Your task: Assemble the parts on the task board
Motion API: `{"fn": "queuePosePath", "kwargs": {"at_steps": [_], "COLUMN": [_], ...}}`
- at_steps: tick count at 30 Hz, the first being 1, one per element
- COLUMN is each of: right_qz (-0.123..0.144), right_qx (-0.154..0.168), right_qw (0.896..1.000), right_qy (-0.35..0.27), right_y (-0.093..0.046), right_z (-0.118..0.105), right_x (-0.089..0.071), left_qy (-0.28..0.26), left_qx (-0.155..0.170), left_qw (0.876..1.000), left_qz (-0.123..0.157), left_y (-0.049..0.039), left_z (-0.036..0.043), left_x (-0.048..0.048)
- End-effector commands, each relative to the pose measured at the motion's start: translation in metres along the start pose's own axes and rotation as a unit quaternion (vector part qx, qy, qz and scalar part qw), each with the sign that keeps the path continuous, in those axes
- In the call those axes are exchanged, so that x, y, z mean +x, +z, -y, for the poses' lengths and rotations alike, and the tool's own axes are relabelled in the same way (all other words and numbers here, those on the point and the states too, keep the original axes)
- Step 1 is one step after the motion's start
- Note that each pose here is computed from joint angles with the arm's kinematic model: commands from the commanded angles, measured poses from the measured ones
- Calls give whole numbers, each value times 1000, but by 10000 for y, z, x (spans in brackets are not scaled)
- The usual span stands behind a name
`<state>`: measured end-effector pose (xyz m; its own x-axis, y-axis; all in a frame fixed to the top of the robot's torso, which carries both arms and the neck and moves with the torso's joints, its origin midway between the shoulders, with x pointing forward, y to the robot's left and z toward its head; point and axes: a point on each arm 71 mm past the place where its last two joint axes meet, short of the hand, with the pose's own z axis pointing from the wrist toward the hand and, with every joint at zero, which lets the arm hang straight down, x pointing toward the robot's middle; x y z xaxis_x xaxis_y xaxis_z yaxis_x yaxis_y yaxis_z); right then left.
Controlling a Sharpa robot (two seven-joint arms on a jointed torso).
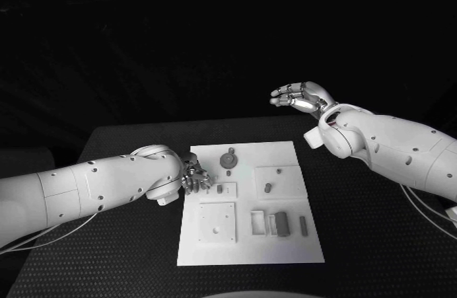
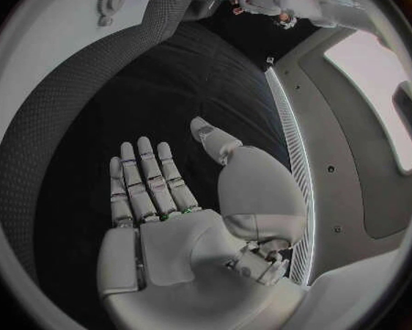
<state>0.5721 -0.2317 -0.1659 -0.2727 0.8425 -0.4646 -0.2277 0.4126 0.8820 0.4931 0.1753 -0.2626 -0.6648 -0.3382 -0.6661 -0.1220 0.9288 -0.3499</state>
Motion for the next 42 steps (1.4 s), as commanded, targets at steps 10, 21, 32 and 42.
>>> {"fn": "queuePosePath", "kwargs": {"at_steps": [10, 21, 32, 42], "right_qz": [-8, -8, -8, -8], "right_qx": [-5, -6, -6, -6], "right_qw": [1000, 1000, 1000, 1000], "right_qy": [-1, -1, -1, -1], "right_y": [-1, -2, -2, -3], "right_z": [-14, -15, -15, -15], "right_x": [14, 14, 13, 13], "left_qy": [25, 29, 33, 32], "left_qx": [-9, -7, -5, -8], "left_qw": [1000, 1000, 999, 999], "left_qz": [-1, -9, -12, -9], "left_y": [54, 63, 61, 82], "left_z": [-32, -18, -5, -22], "left_x": [51, 93, 113, 110]}}
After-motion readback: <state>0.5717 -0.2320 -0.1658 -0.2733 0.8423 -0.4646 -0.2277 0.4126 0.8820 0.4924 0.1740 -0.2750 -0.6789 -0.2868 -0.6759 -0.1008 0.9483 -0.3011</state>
